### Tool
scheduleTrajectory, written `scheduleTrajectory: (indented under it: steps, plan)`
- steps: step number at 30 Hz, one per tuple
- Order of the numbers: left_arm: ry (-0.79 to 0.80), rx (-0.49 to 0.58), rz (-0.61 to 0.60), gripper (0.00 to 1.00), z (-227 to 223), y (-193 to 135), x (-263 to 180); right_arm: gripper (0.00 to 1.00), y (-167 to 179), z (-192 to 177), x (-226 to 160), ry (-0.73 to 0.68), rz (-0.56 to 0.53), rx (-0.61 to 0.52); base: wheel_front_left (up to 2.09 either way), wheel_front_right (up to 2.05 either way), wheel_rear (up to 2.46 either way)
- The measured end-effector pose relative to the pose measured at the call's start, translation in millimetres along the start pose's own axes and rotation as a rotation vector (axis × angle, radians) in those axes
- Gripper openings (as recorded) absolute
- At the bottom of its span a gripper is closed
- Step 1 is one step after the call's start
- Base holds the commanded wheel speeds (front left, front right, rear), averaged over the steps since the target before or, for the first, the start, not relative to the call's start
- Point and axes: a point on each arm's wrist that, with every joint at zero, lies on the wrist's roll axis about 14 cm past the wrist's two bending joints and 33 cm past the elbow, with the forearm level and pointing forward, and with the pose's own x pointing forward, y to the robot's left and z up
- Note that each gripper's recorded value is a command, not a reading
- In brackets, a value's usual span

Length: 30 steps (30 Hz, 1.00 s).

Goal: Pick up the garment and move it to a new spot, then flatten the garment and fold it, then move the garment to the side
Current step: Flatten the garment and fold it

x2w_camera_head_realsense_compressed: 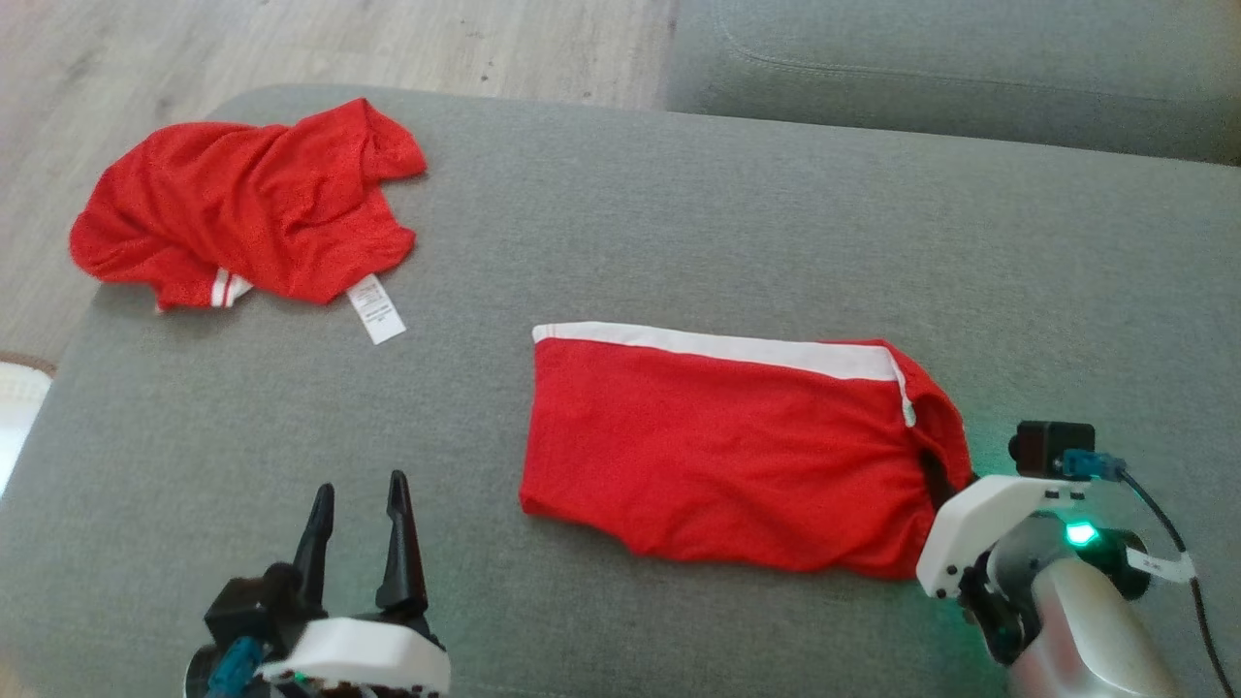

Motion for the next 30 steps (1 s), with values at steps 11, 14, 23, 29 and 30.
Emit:
scheduleTrajectory:
  steps: [11,14,23,29,30]
  plan:
    - [0.016,0.013,-0.082,1.0,-4.3,-25.0,7.2,0.0,-42.0,17.8,-21.5,-0.028,-0.067,0.078,0.0,0.0,0.0]
    - [0.02,0.016,-0.113,1.0,-5.7,-34.9,7.6,0.0,-81.3,32.0,-38.4,-0.062,-0.145,0.073,0.0,0.0,0.0]
    - [0.022,0.021,-0.156,1.0,-5.4,-48.4,8.9,0.0,-111.9,14.5,-66.9,-0.041,-0.213,0.123,0.0,0.0,0.0]
    - [0.035,0.022,-0.166,1.0,-8.5,-51.9,7.9,0.0,-78.2,15.8,-60.6,-0.052,-0.121,0.208,0.0,0.0,0.0]
    - [0.037,0.022,-0.167,1.0,-9.2,-52.1,7.4,0.0,-70.9,19.1,-58.8,-0.056,-0.099,0.214,0.0,0.0,0.0]
